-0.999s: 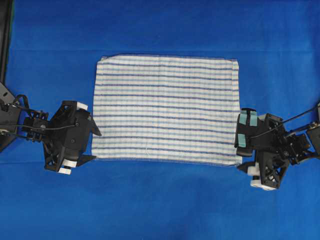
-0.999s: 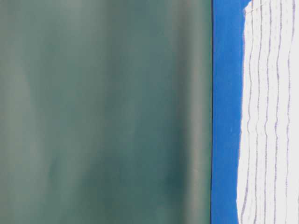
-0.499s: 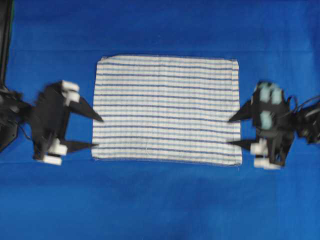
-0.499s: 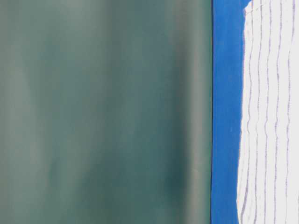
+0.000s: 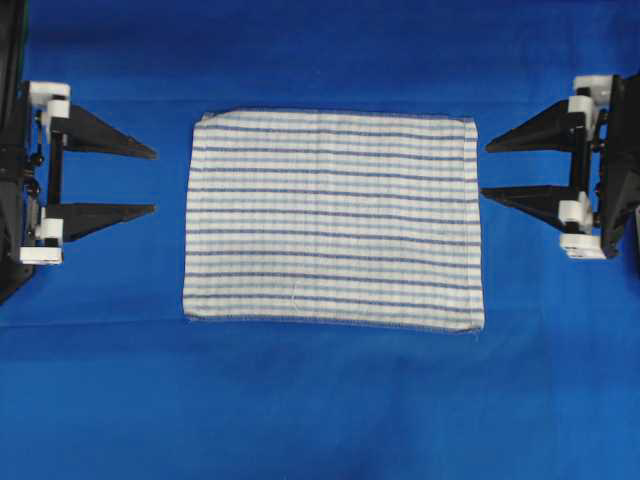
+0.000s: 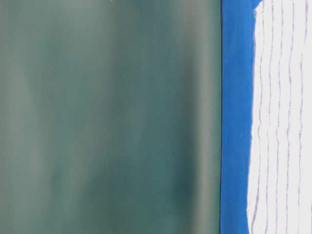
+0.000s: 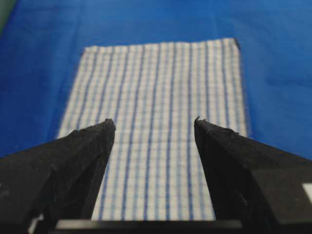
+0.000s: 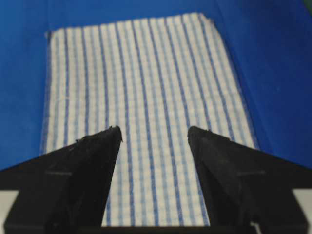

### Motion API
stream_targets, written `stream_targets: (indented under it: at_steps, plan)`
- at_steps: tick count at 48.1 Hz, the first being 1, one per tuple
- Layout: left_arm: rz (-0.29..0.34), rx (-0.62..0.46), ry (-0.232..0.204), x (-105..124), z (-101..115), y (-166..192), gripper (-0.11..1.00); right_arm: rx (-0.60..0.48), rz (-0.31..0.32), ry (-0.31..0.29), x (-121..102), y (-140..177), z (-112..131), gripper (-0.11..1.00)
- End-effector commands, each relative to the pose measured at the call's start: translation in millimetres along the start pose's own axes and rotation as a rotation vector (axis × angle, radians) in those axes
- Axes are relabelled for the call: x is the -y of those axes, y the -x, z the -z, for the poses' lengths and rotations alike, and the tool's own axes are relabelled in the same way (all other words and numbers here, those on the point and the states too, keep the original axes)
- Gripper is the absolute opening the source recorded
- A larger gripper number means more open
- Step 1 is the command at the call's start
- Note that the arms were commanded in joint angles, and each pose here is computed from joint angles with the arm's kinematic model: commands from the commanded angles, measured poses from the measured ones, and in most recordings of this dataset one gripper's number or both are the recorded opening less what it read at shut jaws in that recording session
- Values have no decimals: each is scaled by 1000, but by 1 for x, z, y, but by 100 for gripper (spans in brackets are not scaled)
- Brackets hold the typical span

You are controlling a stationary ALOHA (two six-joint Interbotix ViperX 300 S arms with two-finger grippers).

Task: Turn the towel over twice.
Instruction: 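Pull both open grippers back away from the towel, then reach both grippers to the far towel corners and pinch them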

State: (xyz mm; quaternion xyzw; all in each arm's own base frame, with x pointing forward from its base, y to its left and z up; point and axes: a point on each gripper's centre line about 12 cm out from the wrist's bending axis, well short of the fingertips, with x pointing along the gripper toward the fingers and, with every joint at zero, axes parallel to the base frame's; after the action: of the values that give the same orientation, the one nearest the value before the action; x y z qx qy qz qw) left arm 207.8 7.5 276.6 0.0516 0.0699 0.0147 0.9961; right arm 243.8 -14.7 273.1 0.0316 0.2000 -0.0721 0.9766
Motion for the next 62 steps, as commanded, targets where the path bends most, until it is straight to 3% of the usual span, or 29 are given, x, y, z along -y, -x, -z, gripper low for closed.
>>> stream_targets:
  at_steps: [1,7,16,27,33,53,62]
  plan:
    - [-9,21,1,-2,-3,1,62,23,-1,-2,1,1,-5,63]
    - [-36,13,3,-7,-2,-1,62,20,30,-15,9,0,-5,63]
    - [-134,-42,18,-29,16,-12,62,-40,138,-53,36,-12,5,62]
    - [-229,-150,43,-53,50,-30,62,-193,260,-112,72,-39,38,62]
    - [-261,-220,61,-63,72,-39,62,-273,297,-137,86,-53,58,62]
    - [-357,-388,99,-97,142,-66,62,-412,319,-224,121,-90,113,62]
    - [-386,-412,98,-110,159,-75,61,-440,313,-255,132,-100,131,62]
